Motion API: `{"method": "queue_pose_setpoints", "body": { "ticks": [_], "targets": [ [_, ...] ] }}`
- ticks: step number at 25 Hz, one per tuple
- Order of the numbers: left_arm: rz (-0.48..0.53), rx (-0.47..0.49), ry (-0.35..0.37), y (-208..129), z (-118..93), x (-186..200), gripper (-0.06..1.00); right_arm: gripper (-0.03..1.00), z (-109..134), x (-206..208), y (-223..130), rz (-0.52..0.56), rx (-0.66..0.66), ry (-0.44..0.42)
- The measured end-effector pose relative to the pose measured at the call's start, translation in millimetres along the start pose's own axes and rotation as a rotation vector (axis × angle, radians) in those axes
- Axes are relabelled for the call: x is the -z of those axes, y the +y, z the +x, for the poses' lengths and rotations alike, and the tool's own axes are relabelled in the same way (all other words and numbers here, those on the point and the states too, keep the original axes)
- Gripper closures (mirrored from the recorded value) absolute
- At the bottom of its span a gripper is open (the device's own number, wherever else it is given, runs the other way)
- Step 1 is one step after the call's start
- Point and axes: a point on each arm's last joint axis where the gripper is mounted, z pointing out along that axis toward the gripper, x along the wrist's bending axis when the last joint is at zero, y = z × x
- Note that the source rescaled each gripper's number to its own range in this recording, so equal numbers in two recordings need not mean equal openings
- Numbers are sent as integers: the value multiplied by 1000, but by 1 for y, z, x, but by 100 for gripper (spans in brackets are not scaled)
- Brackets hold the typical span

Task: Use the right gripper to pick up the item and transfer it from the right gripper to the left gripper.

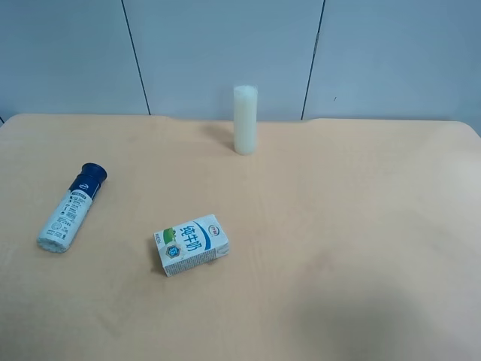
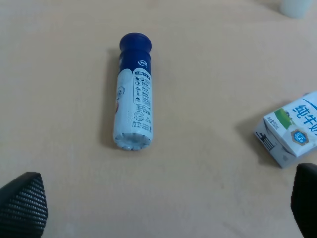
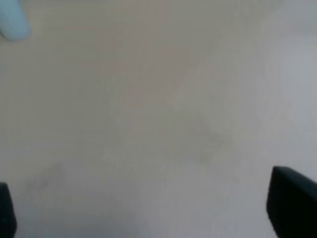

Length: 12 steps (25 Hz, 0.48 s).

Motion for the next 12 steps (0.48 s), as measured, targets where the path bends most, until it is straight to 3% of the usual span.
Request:
{"method": "queue_pose_setpoints", "body": {
  "ticks": [12],
  "targets": [
    [-4, -1, -2, 0, 0, 0, -5, -3, 0, 0, 0, 0, 0, 0]
  ]
}}
